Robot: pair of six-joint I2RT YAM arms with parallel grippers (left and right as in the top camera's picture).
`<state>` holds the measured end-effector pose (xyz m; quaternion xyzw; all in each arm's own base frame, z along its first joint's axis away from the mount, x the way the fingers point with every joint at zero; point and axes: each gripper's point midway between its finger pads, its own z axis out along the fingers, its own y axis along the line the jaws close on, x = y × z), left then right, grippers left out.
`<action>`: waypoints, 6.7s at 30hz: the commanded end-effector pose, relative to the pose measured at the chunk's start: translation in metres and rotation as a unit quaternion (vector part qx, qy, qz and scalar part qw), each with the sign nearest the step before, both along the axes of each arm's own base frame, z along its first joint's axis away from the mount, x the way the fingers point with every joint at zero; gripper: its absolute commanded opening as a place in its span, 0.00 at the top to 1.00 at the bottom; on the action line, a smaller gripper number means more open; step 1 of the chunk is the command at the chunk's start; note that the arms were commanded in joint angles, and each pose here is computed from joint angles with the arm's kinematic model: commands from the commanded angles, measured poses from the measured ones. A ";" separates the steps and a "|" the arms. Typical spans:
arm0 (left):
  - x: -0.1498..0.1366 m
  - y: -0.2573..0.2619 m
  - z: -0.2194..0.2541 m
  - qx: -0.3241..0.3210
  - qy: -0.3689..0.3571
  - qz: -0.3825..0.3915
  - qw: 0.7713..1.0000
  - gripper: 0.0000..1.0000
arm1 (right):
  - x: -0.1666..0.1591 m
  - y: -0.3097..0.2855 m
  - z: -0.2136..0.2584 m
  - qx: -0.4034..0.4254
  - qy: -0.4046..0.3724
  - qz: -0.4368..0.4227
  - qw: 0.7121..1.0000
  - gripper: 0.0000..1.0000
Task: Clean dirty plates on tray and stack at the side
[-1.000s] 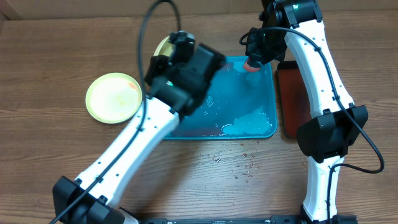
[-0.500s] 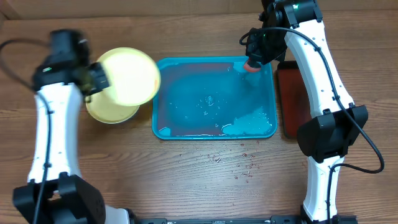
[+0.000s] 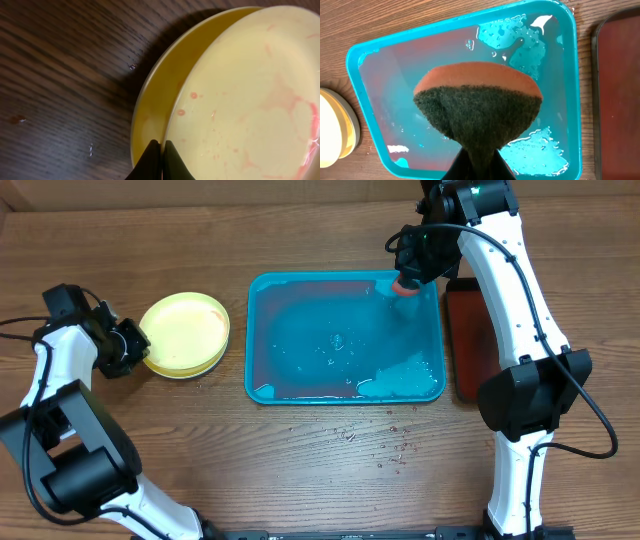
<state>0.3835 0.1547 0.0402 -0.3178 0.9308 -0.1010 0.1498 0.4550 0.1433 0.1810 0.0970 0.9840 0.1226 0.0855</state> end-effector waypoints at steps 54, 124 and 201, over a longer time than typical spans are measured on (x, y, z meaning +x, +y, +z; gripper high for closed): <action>0.067 -0.228 0.159 0.138 -0.156 -0.331 0.921 0.00 | -0.041 -0.194 -0.122 -0.108 0.159 0.064 0.979 0.96; 0.067 -0.228 0.159 0.138 -0.155 -0.331 0.921 0.00 | -0.308 -0.128 0.261 -0.150 -0.612 0.033 0.776 0.00; 0.058 -0.209 0.180 0.187 -0.156 -0.306 0.921 0.00 | -0.211 -0.116 -0.008 -0.117 -0.644 0.056 0.754 0.00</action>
